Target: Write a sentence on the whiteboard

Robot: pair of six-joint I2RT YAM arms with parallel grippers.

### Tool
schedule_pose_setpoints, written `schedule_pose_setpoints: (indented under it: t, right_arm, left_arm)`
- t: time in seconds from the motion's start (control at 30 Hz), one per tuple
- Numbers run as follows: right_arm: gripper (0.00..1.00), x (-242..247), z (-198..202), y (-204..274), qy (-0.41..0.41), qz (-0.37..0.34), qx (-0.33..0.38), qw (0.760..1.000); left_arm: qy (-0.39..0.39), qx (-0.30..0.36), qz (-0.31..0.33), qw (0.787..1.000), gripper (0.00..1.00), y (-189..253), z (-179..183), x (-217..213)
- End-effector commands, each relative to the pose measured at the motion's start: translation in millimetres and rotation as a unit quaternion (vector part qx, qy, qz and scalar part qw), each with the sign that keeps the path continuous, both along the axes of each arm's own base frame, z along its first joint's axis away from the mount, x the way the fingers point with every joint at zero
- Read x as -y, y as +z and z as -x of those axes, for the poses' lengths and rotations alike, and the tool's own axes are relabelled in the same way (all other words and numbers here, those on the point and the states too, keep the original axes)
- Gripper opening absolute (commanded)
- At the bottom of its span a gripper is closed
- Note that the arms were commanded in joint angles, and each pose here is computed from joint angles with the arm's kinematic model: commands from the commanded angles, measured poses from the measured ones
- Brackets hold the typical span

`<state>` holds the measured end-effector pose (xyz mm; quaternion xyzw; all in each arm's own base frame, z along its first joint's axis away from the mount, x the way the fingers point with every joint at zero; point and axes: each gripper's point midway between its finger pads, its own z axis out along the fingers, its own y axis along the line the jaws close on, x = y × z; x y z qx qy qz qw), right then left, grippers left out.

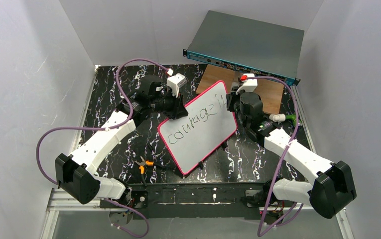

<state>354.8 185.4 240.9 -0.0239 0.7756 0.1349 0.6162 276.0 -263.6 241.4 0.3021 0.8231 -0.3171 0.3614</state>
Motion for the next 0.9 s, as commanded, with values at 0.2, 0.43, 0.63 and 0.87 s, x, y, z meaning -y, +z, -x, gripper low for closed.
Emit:
schedule_pose_setpoints:
  t: [0.2, 0.43, 0.63, 0.87]
  right_arm:
    - [0.01, -12, -11, 44, 0.014, -0.023, 0.043, 0.999]
    - [0.01, -17, -17, 60, 0.017, -0.023, 0.058, 0.998]
    - [0.01, -18, -23, 72, 0.017, -0.021, 0.07, 0.997]
    - [0.01, -6, -33, 71, -0.001, -0.018, 0.07, 0.997]
  left_arm:
    - [-0.004, 0.061, 0.004, 0.998, 0.0, 26, -6, -4]
    - [-0.002, 0.063, 0.003, 0.998, 0.0, 26, -6, -5]
    - [-0.002, 0.062, 0.002, 0.998, 0.0, 26, -6, -5]
    - [-0.002, 0.062, 0.001, 0.998, 0.0, 26, -6, -6]
